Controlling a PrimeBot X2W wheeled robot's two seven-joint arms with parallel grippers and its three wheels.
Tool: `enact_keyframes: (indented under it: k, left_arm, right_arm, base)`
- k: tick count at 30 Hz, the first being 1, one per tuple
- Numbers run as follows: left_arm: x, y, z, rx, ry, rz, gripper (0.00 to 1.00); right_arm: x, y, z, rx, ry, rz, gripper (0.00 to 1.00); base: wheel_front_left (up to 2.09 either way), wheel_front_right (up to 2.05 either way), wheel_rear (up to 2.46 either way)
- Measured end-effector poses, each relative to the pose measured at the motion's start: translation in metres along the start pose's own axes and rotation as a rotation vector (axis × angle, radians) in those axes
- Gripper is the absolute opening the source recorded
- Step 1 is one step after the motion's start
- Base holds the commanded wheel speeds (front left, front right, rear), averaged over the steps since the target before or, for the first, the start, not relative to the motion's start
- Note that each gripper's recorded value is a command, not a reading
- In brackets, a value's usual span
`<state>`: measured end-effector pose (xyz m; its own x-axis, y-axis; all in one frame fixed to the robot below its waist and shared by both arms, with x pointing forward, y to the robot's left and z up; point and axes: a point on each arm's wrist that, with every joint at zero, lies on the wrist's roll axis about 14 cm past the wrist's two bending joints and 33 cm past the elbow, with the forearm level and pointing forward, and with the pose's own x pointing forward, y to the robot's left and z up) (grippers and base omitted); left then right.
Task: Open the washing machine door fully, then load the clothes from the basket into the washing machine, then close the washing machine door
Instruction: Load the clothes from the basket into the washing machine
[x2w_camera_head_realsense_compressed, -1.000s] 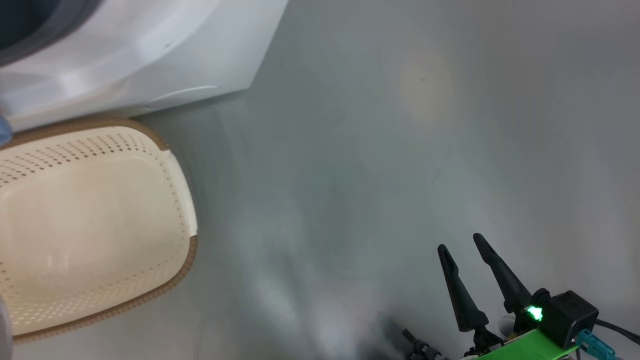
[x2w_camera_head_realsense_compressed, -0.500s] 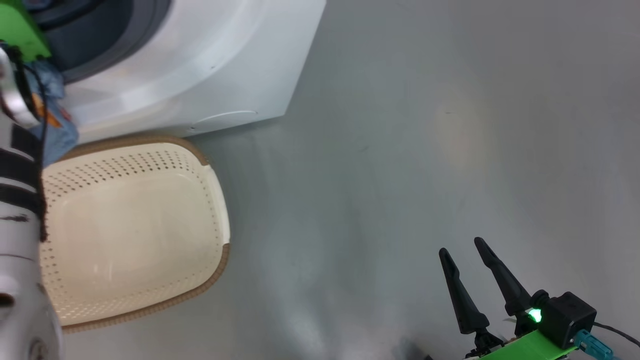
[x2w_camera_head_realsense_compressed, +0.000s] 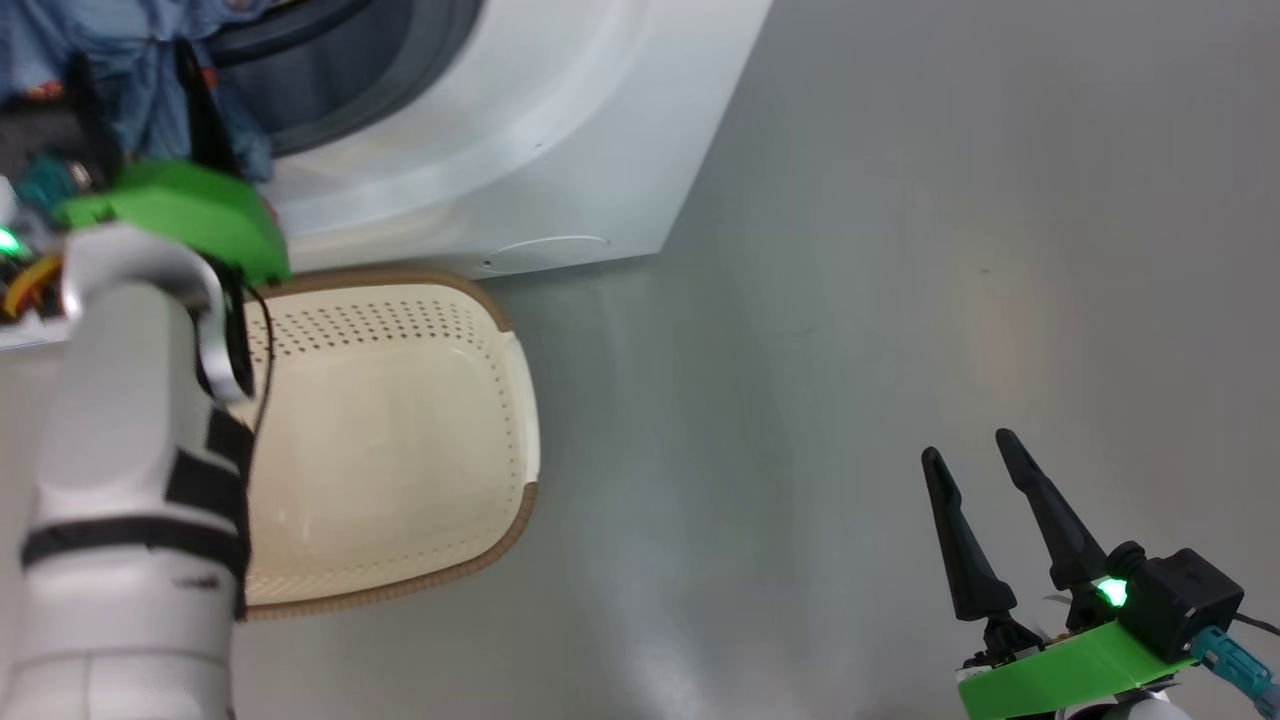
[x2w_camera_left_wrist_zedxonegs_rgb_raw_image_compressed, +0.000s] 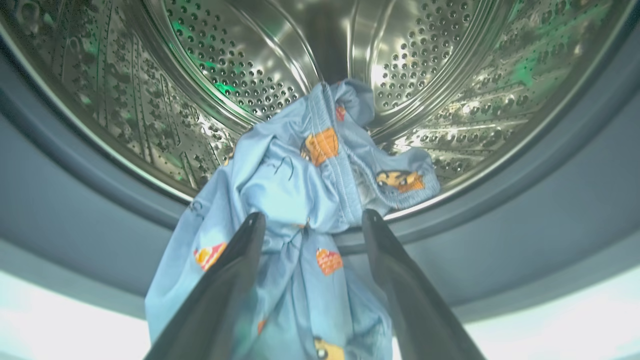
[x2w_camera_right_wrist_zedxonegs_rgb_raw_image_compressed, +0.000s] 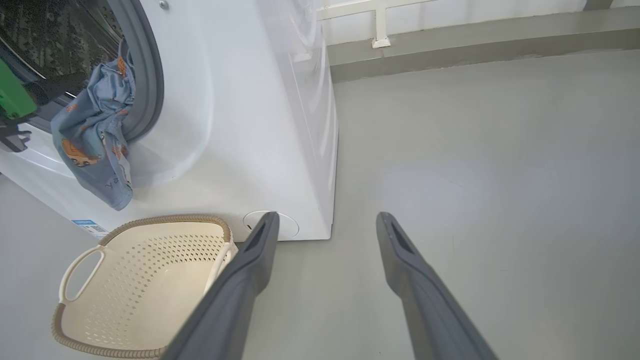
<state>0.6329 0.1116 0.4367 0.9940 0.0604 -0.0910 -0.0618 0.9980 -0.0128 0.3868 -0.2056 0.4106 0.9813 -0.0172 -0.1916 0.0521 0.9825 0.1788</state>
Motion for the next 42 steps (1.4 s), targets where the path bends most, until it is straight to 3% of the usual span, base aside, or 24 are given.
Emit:
enact_keyframes:
  k: [10, 28, 42]
  left_arm:
    - [-0.064, 0.020, -0.018, -0.011, 0.000, -0.021, 1.00]
    - [-0.183, 0.057, -0.054, -0.053, 0.128, 0.064, 1.00]
    - [-0.191, 0.063, -0.056, -0.066, 0.144, 0.094, 1.00]
  right_arm:
    - [0.017, 0.016, 0.012, -0.005, -0.046, 0.066, 1.00]
    - [0.022, 0.020, 0.034, -0.038, -0.113, 0.092, 1.00]
    - [0.024, 0.021, 0.029, -0.036, -0.099, 0.097, 1.00]
  base:
    - [0.00, 0.00, 0.00]
    - [0.00, 0.00, 0.00]
    - [0.00, 0.00, 0.00]
